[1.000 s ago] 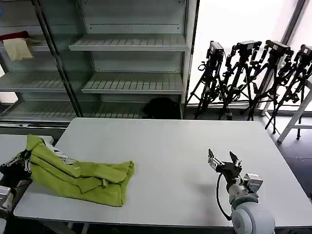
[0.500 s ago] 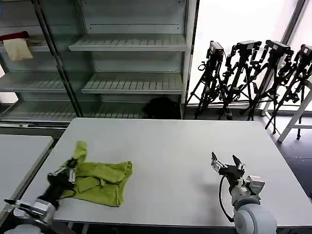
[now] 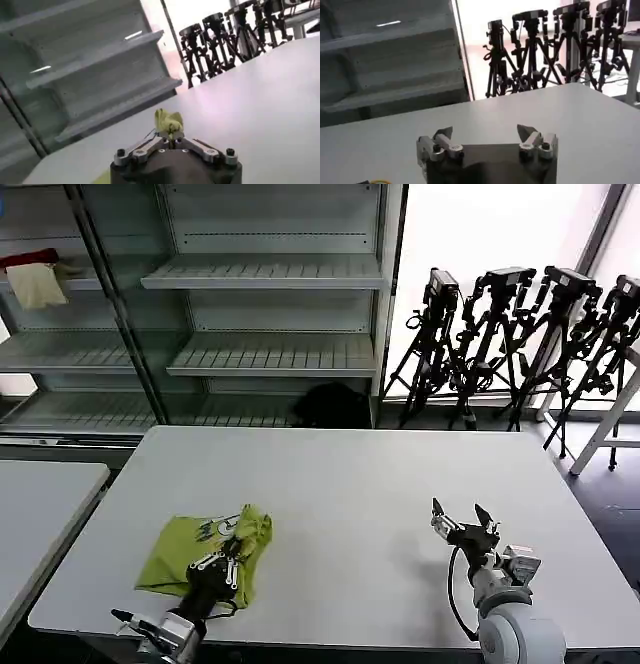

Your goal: Fold and organize the clothes.

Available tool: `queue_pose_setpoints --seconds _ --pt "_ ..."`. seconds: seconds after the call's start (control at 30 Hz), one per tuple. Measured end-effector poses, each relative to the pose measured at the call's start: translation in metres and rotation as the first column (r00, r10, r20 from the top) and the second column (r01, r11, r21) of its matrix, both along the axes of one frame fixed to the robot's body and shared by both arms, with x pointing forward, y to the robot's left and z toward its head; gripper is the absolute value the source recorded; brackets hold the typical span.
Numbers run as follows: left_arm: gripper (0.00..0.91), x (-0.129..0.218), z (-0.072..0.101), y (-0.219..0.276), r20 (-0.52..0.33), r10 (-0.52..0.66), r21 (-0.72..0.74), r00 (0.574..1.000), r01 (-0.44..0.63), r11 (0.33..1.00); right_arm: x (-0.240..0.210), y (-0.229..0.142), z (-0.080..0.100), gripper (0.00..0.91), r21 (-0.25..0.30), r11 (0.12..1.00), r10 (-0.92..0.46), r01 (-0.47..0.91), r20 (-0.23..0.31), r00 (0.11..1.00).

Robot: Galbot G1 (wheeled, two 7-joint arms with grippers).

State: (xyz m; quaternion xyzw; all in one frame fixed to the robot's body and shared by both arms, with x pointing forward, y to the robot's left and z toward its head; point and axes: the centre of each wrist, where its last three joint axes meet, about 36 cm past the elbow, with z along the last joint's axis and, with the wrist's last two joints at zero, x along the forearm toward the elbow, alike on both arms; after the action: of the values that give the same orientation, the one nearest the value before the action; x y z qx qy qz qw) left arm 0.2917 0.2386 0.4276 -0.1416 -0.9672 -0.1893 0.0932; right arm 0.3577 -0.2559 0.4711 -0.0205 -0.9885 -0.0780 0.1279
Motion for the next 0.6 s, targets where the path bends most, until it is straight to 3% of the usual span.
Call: queue_pose_setpoints --seconds 0.13,0.17,0.2,0.6 --pt "0.03 0.0 -0.008 -0.012 -0.033 0.004 -0.02 0.999 -0.005 1.0 0.002 0.001 0.0 0.907 -0.016 1.0 0.014 -0.014 0.008 1.0" --pt "0.655 0.001 -0.01 -0.014 -0.038 0.007 -0.022 0.999 -0.008 1.0 0.003 0.001 -0.001 0.907 -0.021 1.0 0.017 -0.017 0.01 1.0" --pt "0.907 0.002 -0.012 -0.016 -0.043 0.011 -0.024 0.999 -0.012 1.0 0.003 0.002 -0.001 0.907 -0.027 0.999 0.02 -0.02 0.012 1.0" --pt "0.907 0.007 -0.033 -0.045 -0.109 0.043 -0.083 0.993 -0.053 0.995 0.004 0.007 -0.004 0.907 -0.068 0.997 0.03 -0.029 0.007 1.0"
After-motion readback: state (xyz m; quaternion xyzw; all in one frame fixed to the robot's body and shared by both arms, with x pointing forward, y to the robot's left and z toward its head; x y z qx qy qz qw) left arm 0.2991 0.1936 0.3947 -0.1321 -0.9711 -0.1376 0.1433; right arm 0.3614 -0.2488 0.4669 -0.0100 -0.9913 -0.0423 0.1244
